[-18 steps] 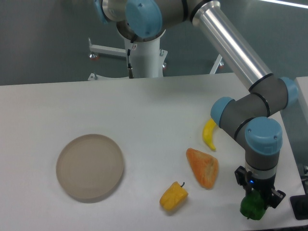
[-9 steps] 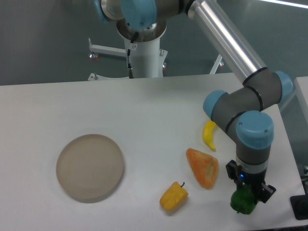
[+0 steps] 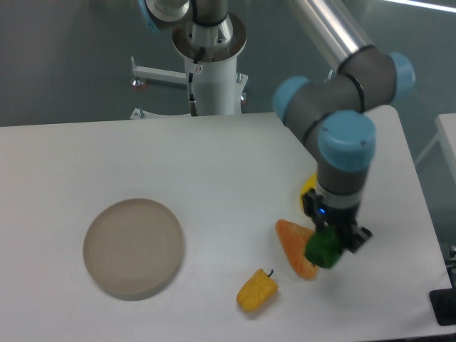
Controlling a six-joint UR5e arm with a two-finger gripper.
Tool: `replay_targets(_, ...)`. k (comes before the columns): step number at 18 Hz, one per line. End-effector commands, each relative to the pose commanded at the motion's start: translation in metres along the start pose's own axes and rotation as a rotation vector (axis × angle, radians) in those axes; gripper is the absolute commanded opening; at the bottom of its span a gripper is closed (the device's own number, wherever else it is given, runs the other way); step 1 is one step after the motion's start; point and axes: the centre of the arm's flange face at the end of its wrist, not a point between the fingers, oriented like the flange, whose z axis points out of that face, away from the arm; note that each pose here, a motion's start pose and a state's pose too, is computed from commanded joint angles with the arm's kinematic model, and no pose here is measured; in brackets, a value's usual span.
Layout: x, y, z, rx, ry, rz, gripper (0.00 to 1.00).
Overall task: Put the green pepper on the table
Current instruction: 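Carry the green pepper over the table toward the plate area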
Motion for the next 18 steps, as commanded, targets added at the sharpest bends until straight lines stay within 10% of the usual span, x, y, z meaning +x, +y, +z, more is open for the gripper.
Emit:
replay_targets(7,0.067,-0.009,0.013,0.068,0.109,-0.251,0.37)
replay_targets(18,0.131,0.005,0.068,0.066,0.089,-0.175,0.37)
